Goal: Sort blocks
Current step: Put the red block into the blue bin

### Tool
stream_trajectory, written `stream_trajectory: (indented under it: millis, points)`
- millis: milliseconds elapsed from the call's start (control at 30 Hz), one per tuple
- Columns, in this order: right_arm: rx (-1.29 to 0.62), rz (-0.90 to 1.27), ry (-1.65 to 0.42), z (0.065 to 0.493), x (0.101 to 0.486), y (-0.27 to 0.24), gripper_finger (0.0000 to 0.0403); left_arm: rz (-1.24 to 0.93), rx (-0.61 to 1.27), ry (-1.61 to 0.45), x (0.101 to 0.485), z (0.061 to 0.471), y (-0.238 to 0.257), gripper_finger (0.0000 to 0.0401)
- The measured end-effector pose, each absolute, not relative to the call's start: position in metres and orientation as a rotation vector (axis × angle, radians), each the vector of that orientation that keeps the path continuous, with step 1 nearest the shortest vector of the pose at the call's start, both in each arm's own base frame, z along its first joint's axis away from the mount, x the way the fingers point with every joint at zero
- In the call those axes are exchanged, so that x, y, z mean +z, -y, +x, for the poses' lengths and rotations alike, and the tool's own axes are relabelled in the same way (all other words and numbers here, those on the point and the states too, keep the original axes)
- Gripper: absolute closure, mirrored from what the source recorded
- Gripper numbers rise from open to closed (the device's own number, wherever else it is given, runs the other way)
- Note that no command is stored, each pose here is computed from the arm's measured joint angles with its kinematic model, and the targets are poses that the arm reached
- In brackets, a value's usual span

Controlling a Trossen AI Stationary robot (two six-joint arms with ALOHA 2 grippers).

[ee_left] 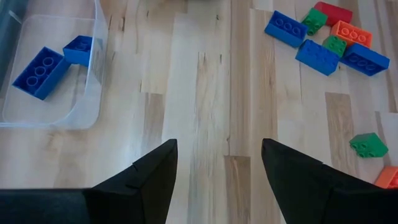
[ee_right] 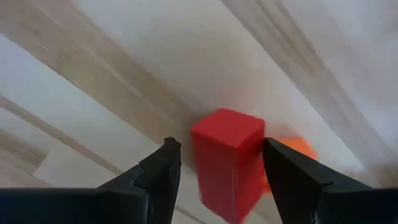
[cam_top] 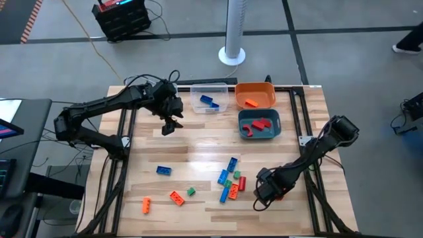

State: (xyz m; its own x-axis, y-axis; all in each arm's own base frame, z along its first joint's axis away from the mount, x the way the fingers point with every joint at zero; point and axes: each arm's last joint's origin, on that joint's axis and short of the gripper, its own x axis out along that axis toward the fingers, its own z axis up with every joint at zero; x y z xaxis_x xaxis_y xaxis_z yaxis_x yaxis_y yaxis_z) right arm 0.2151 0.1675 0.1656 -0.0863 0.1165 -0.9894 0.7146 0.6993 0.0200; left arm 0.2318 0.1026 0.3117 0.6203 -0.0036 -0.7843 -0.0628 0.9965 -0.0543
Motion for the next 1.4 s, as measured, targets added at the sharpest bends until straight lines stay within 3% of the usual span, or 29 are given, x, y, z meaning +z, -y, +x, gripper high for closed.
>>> stream_trajectory:
  millis: [367,867,1400]
  points:
    - [-0.538,0.638,-1.602,0.214,0.164,-0.167,0.018,-0.082,0.036,-0.902,0.312,0.232,-0.103,0.0173]
    - [-0.519,0.647,-1.528,0.224,0.165,-0.161,0.0305,-0.075,0.053,-0.907,0.312,0.232,-0.103,0.0173]
    - [-0.531,0.616,-1.414,0.251,0.178,-0.134,0.0308,-0.074,0.053,-0.907,0.312,0.232,-0.103,0.0173]
